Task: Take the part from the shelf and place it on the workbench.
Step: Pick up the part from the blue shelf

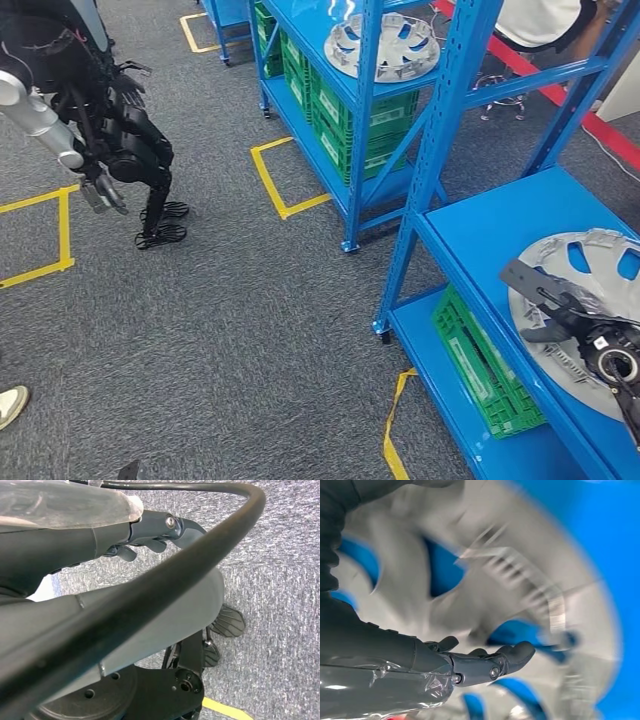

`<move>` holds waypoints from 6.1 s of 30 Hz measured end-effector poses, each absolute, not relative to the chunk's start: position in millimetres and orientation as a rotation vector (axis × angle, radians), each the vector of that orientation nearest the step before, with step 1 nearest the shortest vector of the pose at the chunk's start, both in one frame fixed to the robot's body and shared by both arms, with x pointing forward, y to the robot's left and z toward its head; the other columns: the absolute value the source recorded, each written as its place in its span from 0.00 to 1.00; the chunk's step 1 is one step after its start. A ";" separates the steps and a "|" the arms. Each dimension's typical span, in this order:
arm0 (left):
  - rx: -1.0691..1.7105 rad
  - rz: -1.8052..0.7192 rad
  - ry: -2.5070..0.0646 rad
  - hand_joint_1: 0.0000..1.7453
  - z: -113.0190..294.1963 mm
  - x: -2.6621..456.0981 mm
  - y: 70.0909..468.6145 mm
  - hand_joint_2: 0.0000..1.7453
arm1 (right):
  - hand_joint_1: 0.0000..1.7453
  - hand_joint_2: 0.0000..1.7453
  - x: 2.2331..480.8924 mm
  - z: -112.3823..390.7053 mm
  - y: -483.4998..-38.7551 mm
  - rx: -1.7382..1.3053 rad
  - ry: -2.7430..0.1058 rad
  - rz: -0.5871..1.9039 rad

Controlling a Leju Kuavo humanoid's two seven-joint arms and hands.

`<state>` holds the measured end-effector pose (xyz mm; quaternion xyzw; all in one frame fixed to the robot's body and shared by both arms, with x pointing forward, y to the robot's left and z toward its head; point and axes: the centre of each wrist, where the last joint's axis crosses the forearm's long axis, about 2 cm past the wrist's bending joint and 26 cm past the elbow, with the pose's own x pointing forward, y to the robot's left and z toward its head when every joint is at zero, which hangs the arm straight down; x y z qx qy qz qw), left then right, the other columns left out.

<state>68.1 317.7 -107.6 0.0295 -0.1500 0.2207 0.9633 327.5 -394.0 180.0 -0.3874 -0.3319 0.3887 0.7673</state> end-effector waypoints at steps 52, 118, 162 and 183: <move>0.076 0.430 -0.359 0.00 -107.5 68.7 317.1 1.00 | 1.00 1.00 304.9 178.2 -416.2 -0.736 -0.727 0.632; 0.105 0.454 -0.367 0.00 -107.5 68.4 318.1 0.00 | 0.00 1.00 291.1 188.7 -397.6 -0.587 -0.994 0.491; 0.096 0.458 -0.357 0.00 -107.6 68.8 313.9 0.00 | 0.00 1.00 303.7 178.4 -414.0 -0.701 -0.665 0.881; 0.103 0.459 -0.354 0.00 -107.6 68.9 312.9 1.00 | 1.00 1.00 305.9 177.7 -413.0 -0.668 -0.669 0.862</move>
